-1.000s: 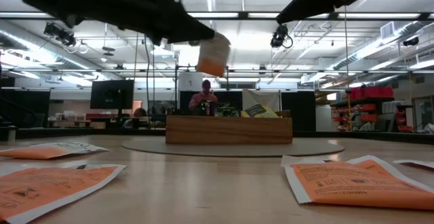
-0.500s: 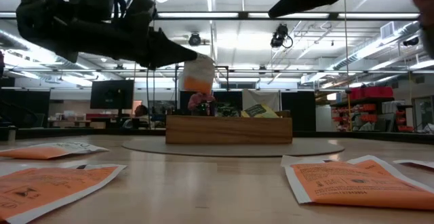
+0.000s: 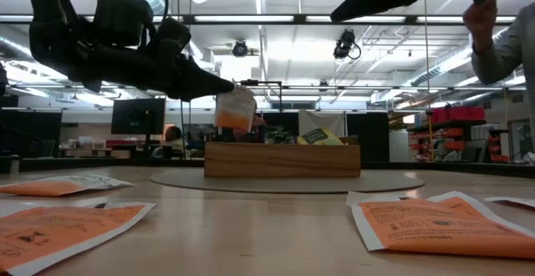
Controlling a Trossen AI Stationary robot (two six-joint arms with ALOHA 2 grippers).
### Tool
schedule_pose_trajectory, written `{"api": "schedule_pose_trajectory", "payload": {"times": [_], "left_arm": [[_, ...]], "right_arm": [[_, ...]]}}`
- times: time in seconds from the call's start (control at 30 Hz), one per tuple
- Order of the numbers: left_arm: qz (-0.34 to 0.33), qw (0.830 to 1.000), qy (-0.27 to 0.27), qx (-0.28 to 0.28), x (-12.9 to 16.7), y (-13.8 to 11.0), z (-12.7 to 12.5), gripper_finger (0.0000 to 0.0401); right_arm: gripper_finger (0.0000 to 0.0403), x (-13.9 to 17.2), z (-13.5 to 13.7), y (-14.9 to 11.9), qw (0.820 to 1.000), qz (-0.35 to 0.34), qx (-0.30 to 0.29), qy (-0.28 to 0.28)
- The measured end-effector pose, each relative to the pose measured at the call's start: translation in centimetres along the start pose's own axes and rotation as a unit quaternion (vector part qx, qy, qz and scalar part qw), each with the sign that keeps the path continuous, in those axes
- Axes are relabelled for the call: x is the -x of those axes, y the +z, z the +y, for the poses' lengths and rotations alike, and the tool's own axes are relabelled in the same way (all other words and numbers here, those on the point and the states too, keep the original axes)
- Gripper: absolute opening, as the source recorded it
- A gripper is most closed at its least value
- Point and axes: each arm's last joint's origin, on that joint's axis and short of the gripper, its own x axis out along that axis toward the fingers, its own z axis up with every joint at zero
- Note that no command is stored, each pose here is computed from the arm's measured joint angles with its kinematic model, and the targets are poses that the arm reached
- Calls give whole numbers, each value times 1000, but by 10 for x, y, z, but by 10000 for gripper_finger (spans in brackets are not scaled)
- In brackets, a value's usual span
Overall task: Pick & Place Tea
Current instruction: Put the white tea bag into the left section of the wooden organizer
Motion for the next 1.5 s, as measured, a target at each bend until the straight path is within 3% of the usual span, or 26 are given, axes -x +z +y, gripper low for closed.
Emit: {"api": "schedule_pose_trajectory", "payload": {"times": [0.23,0.43,1.07,1.27,1.5], "left_arm": [[1,1000,-18,-1,0,-1,11,1],[0,997,-68,26,2,-2,24,1],[16,997,-65,30,0,-10,31,1],[33,997,-62,35,-12,-18,34,2],[16,996,-87,32,-31,-9,37,2]], "right_arm": [[201,0,0,0,1000,-1,-5,6],[201,0,0,0,1000,-1,-9,6],[201,-2,-1,2,999,-12,-21,21],[201,-4,-4,2,999,-11,-24,23],[201,-4,-4,2,999,-9,-22,23]]}}
